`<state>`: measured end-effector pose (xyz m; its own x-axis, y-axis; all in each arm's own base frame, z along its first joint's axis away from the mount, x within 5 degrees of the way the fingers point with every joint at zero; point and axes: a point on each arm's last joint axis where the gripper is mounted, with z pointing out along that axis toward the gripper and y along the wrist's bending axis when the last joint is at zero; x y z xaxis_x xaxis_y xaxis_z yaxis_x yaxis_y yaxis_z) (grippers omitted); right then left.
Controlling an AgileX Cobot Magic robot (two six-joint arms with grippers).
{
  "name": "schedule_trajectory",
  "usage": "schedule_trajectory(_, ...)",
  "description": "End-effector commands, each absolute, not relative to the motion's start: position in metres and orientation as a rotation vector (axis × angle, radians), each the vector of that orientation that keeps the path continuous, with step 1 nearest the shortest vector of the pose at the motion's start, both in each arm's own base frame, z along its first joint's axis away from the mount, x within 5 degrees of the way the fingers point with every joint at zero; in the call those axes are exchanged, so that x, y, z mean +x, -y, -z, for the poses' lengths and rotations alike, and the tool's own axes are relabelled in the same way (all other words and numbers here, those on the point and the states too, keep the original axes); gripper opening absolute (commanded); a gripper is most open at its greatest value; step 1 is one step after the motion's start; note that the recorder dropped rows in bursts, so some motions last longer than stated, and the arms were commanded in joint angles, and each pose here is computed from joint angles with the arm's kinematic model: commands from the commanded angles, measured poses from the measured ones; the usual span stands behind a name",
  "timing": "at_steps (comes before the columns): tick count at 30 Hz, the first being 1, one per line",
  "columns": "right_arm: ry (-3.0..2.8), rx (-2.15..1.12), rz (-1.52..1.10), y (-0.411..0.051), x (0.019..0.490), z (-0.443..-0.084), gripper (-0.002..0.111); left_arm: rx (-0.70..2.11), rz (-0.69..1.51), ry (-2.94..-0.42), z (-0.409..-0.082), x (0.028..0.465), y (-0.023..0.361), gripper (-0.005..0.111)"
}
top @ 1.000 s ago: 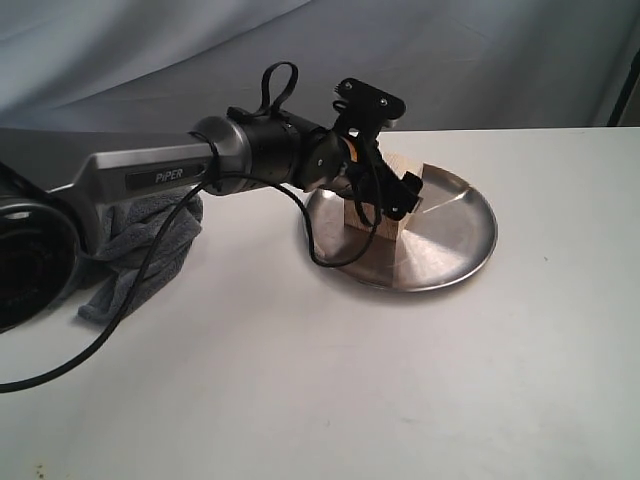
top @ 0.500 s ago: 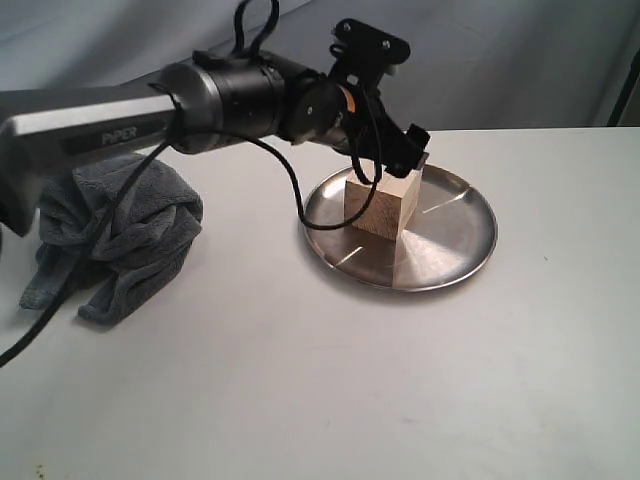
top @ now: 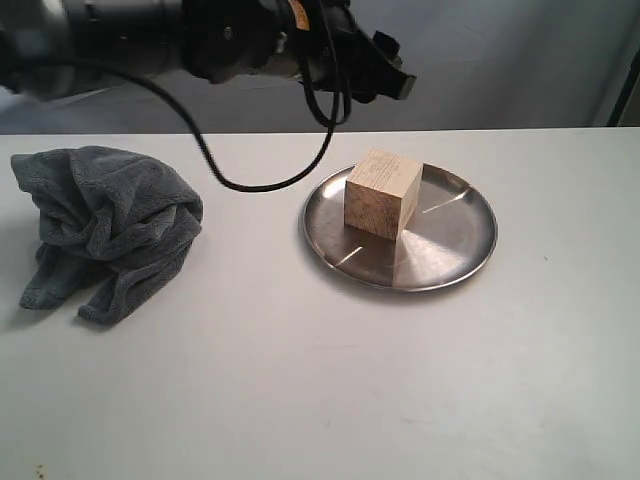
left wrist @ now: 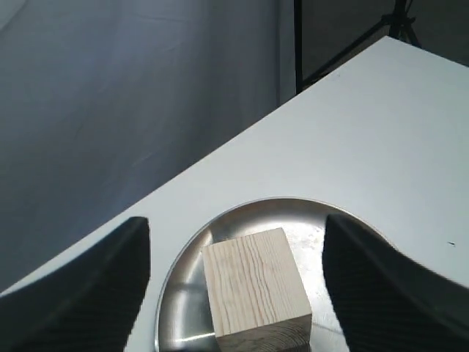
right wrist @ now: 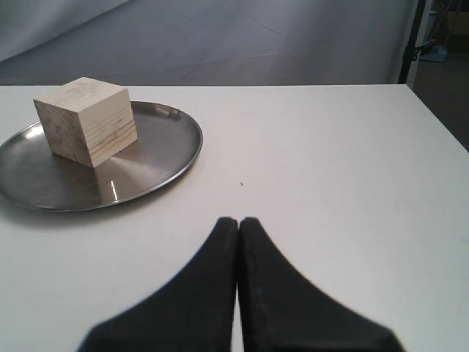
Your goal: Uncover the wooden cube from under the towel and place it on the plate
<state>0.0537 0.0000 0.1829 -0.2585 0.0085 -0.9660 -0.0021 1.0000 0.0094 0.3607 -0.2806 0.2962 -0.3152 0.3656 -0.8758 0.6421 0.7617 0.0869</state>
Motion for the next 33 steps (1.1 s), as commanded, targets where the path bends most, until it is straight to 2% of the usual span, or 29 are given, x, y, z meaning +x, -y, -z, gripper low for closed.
schedule_trajectory(1,-1.827,0.001,-0.012,0.0,0.053,-0.182,0.0,0.722,0.378,-1.832,-0.324,0.326,0.257,0.064)
schedule_trajectory(6,-1.827,-0.002,-0.01,0.0,0.053,-0.182,0.0,0.645,0.436,-1.725,-0.332,0.286,0.226,0.062)
schedule_trajectory(9,-1.827,-0.002,-0.01,0.0,0.053,-0.182,0.0,0.62,0.452,-1.701,-0.326,0.264,0.208,0.056)
schedule_trajectory(22,-1.827,0.0,-0.012,0.0,0.053,-0.182,0.0,0.567,0.492,-1.64,-0.277,0.197,0.155,0.0)
schedule_trajectory(33,-1.827,-0.002,-0.01,0.0,0.053,-0.182,0.0,0.58,0.49,-1.751,-0.228,0.158,0.125,0.0)
